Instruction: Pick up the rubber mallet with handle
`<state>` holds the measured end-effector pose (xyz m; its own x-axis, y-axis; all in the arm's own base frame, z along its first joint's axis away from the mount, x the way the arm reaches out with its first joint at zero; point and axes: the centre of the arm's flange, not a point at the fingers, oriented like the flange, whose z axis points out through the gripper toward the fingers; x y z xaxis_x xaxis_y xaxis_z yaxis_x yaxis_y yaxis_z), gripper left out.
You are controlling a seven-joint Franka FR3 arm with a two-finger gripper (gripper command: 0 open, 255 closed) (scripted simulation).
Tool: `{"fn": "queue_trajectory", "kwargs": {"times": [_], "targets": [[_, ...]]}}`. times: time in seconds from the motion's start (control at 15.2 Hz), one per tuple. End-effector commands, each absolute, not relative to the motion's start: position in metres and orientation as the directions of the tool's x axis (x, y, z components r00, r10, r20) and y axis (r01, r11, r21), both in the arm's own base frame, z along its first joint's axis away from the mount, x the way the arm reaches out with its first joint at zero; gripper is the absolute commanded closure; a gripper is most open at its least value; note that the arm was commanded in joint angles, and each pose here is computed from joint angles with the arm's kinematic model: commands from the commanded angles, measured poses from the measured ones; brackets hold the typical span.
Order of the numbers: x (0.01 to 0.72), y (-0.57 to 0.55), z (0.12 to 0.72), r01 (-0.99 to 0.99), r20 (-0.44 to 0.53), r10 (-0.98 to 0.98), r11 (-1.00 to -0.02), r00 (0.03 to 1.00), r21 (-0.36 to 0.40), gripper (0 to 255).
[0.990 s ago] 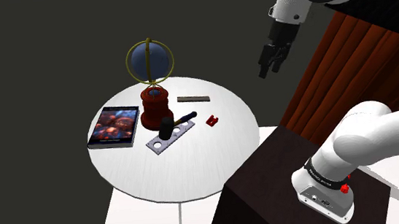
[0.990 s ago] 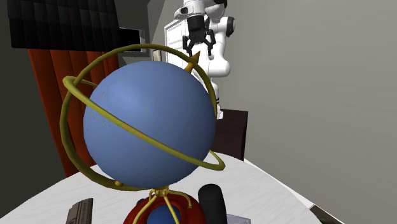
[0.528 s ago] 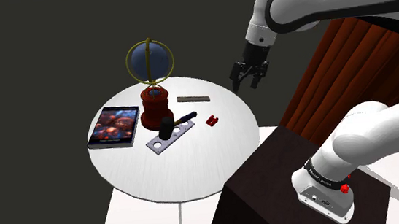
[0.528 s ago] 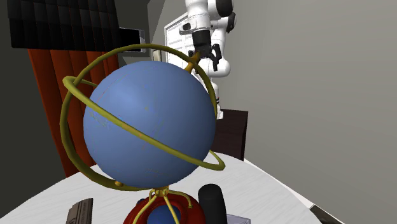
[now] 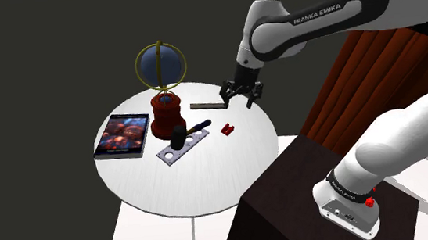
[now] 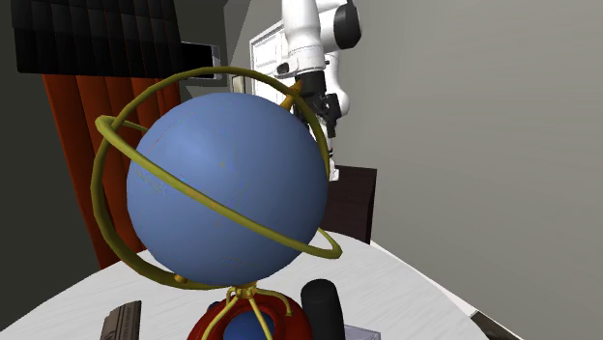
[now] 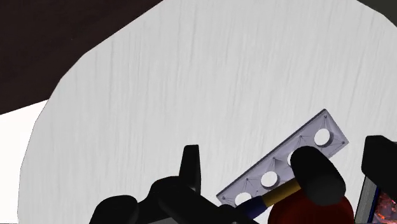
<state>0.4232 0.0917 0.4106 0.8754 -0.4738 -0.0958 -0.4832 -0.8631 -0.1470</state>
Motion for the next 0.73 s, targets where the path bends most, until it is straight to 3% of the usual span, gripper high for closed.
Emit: {"fn": "queue_trajectory", "kwargs": {"times": [0.0, 0.66], "targets": [[0.440, 0.098, 0.390, -0.541, -0.102, -0.532, -0.827, 0.841, -0.150, 0], [0.526, 0.112, 0.297, -0.776, -0.133, -0.765, -0.612, 0.630, -0.151, 0]]}}
